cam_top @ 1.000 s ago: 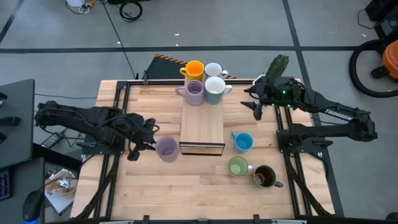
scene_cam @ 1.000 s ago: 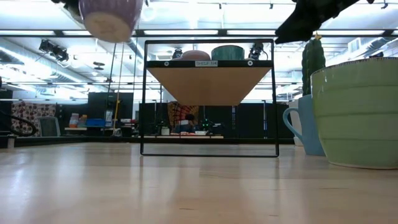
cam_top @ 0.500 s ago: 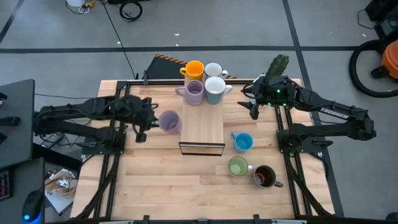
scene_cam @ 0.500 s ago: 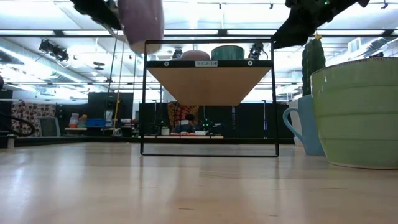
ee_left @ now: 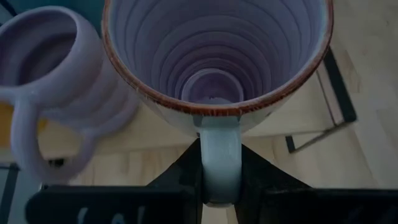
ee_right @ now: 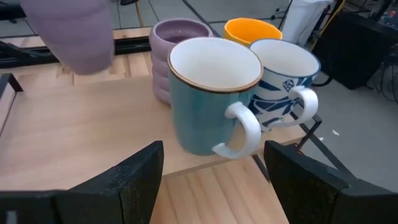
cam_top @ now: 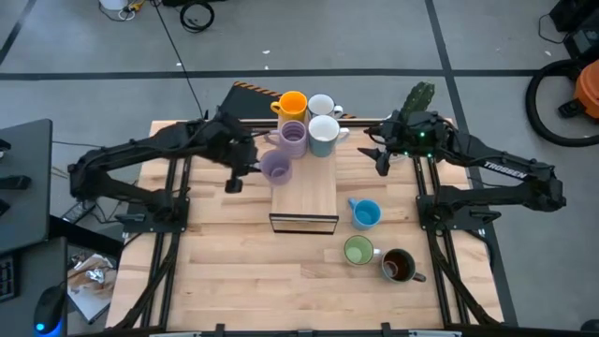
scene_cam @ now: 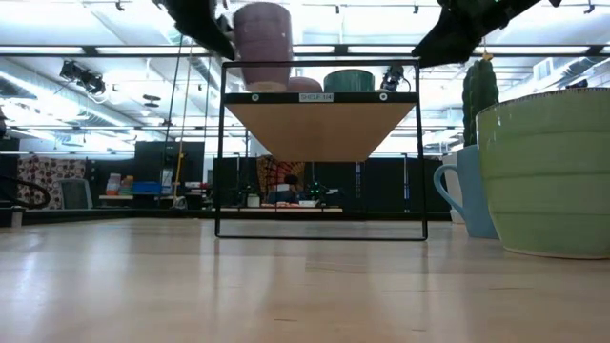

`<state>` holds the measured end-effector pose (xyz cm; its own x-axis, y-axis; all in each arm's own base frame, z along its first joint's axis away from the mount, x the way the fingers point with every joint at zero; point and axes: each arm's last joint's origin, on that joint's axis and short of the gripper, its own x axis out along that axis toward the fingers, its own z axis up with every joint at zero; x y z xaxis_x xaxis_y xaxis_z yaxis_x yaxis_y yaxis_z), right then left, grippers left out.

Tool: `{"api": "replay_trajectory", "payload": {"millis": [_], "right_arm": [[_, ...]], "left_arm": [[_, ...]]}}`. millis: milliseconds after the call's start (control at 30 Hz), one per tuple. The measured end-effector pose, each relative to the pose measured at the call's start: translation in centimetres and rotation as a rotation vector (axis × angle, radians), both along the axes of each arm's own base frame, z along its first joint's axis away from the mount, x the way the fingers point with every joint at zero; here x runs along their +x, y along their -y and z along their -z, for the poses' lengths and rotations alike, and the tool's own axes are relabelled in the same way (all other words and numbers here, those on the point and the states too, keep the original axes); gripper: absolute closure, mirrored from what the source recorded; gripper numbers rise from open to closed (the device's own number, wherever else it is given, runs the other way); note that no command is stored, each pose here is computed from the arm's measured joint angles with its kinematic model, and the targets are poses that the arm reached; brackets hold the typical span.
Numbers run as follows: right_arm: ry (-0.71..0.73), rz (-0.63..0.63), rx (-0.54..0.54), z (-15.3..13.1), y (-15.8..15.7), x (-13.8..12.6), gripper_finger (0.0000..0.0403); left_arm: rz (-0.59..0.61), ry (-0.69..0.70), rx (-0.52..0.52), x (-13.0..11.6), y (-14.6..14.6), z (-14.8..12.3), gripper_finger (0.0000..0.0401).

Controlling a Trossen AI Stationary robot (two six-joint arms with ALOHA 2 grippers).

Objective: Place coffee mugs
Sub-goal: Put the purple mug on the shelf aligned with the other purple mug

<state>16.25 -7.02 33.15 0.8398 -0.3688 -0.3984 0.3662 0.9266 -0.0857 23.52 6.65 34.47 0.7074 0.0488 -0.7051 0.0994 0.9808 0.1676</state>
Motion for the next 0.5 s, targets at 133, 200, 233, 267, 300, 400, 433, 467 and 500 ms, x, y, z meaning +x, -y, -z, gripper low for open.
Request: {"api": "replay_trajectory", "payload": {"millis": [133, 200, 233, 267, 300, 400, 433, 467, 500], "right_arm": [[0.002, -0.005, -0.007, -0.1, 0.0, 0.0, 0.0119], [0.002, -0.008, -0.005, -0.1, 0.0, 0.0, 0.0119], [0.002, -0.009, -0.004, -0.1, 0.0, 0.0, 0.0119], [0.003, -0.011, -0.004, -0.1, -0.1, 0.0, 0.0119], [0.004, -0.015, -0.005, -0.1, -0.1, 0.0, 0.0119], [0.012, -0.022, -0.008, -0.2, -0.2, 0.1, 0.0119], [0.015, -0.024, -0.009, -0.2, -0.2, 0.2, 0.0119], [0.019, -0.028, -0.011, -0.3, -0.3, 0.2, 0.0119], [0.022, -0.031, -0.012, -0.3, -0.3, 0.2, 0.0119]], "left_arm": [[0.015, -0.019, -0.011, 1.8, -0.8, 0.1, 0.0345], [0.024, -0.036, -0.013, 2.5, -1.0, 0.6, 0.0345], [0.029, -0.048, -0.012, 2.8, -1.1, 0.8, 0.0345], [0.033, -0.054, -0.013, 3.0, -1.2, 1.0, 0.0345], [0.034, -0.059, -0.015, 3.3, -1.3, 1.1, 0.0345], [0.026, -0.068, -0.021, 3.9, -1.7, 1.6, 0.0345], [0.021, -0.073, -0.024, 4.0, -1.8, 1.8, 0.0345], [0.019, -0.072, -0.024, 4.1, -1.9, 1.9, 0.0345], [0.014, -0.073, -0.024, 4.2, -2.0, 2.0, 0.0345]]}}
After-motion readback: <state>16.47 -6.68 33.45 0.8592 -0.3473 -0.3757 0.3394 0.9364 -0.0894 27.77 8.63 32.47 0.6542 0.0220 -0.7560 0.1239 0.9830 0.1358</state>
